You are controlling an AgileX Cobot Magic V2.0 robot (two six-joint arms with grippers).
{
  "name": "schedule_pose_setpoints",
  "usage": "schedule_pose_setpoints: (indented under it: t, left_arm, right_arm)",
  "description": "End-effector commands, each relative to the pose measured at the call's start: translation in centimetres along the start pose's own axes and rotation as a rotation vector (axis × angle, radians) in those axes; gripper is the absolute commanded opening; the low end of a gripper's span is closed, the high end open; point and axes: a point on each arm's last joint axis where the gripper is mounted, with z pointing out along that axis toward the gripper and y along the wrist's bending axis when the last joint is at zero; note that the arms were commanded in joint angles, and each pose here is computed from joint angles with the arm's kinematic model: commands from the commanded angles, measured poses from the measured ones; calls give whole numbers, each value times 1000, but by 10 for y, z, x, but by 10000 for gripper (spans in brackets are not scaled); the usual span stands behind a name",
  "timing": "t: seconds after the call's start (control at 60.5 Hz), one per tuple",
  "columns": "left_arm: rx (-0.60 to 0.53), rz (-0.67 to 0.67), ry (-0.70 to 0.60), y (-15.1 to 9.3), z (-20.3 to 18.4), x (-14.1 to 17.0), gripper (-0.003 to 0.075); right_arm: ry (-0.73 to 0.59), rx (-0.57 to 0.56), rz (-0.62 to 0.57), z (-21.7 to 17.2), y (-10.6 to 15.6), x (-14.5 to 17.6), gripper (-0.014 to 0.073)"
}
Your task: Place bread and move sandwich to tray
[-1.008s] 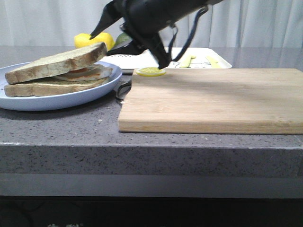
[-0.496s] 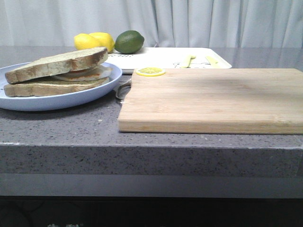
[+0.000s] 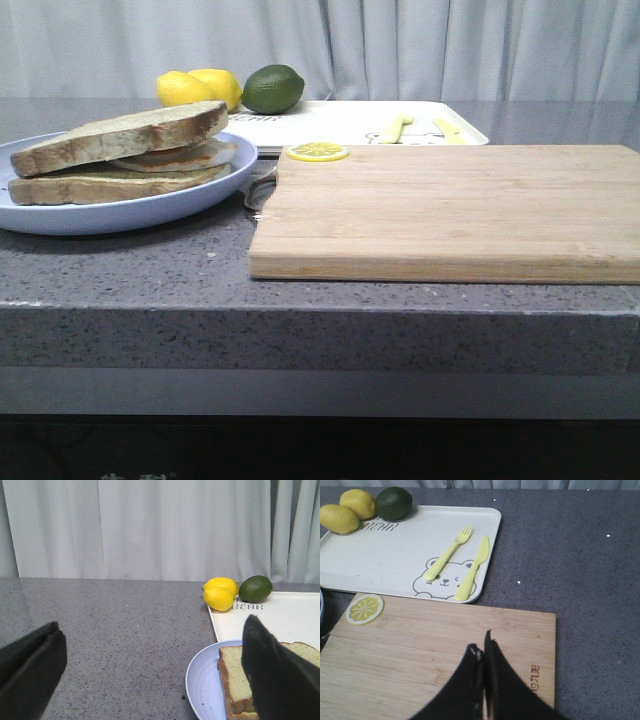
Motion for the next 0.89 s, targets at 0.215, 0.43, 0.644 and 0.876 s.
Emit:
schedule_pose_setpoints:
  t: [0.215,0.43,0.644,0.876]
  left_arm:
    - [13,2,-89,-1,0,-15,691]
    - [13,2,-94,-1,0,-16,691]
    - [22,-23,-146,-2,2,-22,691]
    - [15,-46,153,-3,59,-25,691]
  right_arm:
    - [-356,-20,-74,-59,11,66,-51]
    - [-457,-15,-69,-78,7,115,-51]
    - [-484,-8,-63,-78,5,123,-51]
    - [-496,-12,-45,-78,5,122,-51]
